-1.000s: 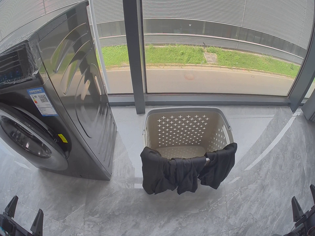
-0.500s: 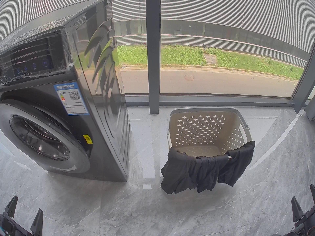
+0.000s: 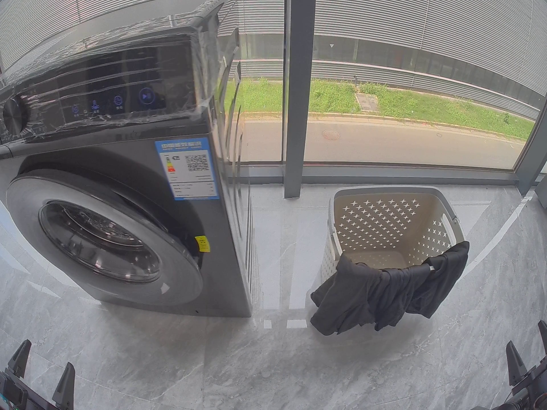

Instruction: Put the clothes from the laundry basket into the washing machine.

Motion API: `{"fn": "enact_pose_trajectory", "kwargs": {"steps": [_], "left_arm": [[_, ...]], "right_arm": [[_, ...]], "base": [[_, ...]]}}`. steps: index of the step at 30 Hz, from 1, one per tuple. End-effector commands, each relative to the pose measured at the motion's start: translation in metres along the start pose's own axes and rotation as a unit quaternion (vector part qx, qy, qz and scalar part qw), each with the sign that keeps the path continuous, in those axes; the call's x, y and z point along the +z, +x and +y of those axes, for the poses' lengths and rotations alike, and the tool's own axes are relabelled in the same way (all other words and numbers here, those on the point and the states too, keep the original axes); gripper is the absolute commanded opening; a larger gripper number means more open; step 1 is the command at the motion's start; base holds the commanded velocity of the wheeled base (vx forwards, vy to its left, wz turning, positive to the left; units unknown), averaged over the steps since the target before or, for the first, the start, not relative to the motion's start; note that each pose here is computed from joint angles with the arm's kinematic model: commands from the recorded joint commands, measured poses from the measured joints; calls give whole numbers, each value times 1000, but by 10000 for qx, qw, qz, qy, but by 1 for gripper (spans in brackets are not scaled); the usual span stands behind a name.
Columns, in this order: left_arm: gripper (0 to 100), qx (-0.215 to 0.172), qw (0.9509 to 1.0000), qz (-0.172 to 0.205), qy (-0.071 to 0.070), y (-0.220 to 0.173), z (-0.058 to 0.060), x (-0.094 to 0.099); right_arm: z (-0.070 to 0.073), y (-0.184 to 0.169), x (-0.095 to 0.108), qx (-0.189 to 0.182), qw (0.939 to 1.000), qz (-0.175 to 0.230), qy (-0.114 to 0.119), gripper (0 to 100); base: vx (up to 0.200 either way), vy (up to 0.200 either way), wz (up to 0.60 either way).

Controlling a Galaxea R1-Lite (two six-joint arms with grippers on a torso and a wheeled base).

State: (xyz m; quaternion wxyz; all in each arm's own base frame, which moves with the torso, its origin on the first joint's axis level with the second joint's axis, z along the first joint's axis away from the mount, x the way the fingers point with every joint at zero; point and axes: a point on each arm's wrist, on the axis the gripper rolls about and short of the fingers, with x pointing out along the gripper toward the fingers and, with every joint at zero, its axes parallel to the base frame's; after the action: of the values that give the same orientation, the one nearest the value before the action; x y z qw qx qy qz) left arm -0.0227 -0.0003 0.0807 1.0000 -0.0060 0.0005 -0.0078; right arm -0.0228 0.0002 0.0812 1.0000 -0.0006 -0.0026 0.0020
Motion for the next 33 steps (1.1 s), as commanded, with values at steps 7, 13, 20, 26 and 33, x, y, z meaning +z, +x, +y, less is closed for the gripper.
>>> {"fn": "enact_pose_trajectory", "kwargs": {"steps": [7, 13, 20, 26, 33], "left_arm": [[100, 1, 10000, 3, -2, 0, 0, -5], [100, 1, 10000, 3, -2, 0, 0, -5], [100, 1, 10000, 3, 6, 0, 0, -5], [100, 1, 10000, -4, 14, 0, 0, -5], [100, 9, 10000, -4, 37, 0, 0, -5]], "right_arm": [[0, 1, -5, 3, 10000, 41, -1, 100], [0, 1, -5, 3, 10000, 41, -1, 100], [0, 1, -5, 3, 10000, 41, -1, 100], [0, 1, -5, -5, 10000, 41, -1, 100], [0, 1, -5, 3, 10000, 41, -1, 100]], "base": [[0, 200, 0], [0, 200, 0], [0, 200, 0], [0, 200, 0], [0, 86, 0]]}}
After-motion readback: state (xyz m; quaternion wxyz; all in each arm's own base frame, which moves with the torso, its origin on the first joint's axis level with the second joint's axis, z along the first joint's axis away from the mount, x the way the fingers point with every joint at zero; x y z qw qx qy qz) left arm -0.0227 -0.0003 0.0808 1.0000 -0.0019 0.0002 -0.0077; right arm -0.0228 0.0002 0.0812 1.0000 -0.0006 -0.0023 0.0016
